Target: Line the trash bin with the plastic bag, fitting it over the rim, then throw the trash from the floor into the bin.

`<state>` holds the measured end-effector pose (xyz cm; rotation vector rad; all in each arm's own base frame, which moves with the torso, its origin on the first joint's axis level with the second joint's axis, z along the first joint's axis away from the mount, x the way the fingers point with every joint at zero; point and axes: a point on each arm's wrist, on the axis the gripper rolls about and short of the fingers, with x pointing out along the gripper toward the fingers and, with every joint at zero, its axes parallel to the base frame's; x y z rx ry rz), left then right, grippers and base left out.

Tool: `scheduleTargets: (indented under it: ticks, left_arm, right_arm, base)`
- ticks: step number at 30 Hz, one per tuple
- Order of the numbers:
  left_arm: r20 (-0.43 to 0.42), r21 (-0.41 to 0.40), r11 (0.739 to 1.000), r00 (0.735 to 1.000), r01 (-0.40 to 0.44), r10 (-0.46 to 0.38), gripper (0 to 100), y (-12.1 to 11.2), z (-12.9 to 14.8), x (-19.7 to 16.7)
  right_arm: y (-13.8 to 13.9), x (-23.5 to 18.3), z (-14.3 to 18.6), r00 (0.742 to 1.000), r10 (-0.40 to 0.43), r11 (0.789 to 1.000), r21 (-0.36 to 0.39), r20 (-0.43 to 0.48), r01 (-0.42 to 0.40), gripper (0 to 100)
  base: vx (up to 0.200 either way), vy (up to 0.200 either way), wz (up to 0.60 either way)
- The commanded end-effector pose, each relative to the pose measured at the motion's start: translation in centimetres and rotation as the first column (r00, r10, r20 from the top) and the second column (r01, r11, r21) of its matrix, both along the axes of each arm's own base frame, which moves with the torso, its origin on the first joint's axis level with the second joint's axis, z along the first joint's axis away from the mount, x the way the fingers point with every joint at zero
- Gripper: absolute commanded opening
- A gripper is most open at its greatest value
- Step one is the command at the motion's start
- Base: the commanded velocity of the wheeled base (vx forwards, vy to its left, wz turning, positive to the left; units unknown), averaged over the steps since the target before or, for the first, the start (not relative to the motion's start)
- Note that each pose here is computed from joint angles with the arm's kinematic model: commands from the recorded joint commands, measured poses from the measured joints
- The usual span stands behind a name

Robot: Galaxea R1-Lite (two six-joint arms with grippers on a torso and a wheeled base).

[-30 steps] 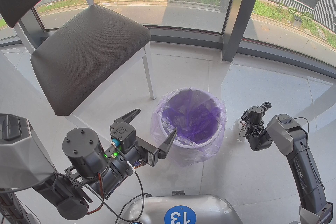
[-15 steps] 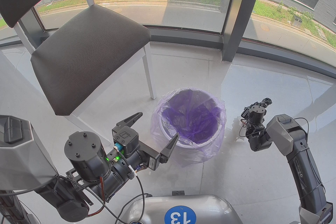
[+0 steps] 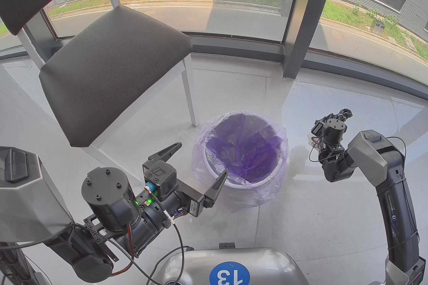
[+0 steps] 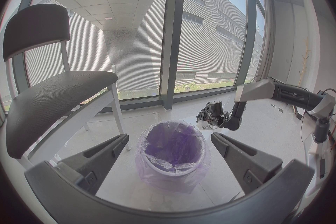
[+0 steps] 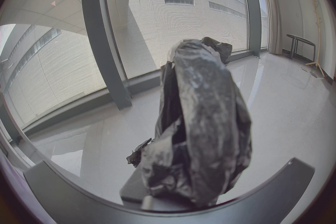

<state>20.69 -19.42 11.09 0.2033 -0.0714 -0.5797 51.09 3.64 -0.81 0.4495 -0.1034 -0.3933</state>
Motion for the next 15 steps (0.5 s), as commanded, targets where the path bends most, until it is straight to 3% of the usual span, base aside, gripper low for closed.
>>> scheduleTargets:
  ticks: [1, 3, 8, 13, 15]
  left_arm:
    - [0.01, -0.008, 1.0, 1.0, 0.0, 0.0, 100, -0.1, 0.0, 0.0]
    - [0.008, -0.006, 1.0, 1.0, 0.0, 0.0, 100, 0.0, 0.0, 0.0]
    - [0.01, -0.008, 1.0, 1.0, -0.002, 0.002, 100, 0.0, 0.0, 0.1]
    - [0.009, -0.007, 1.0, 1.0, 0.0, 0.0, 100, 0.0, 0.0, 0.0]
    - [0.015, 0.003, 1.0, 1.0, -0.002, 0.002, 100, 0.0, 0.0, 0.1]
  right_arm:
    - [2.3, -2.6, 7.9, 0.991, 0.057, 0.998, 0.006, 0.118, -0.058, 0]
    - [4.3, -4.7, 11.1, 0.983, 0.103, 0.994, 0.008, 0.151, -0.105, 0]
    - [8.4, -9.1, 15.3, 0.959, 0.208, 0.977, 0.012, 0.193, -0.215, 0]
    - [11.1, -11.4, 15.6, 0.939, 0.282, 0.957, 0.003, 0.196, -0.289, 0]
    - [13.3, -13.0, 15.1, 0.922, 0.34, 0.94, -0.023, 0.187, -0.341, 0]
  base:
    - [0.0, 0.0, 0.0]
    - [0.0, 0.0, 0.0]
    - [0.0, 0.0, 0.0]
    - [0.0, 0.0, 0.0]
    - [0.0, 0.0, 0.0]
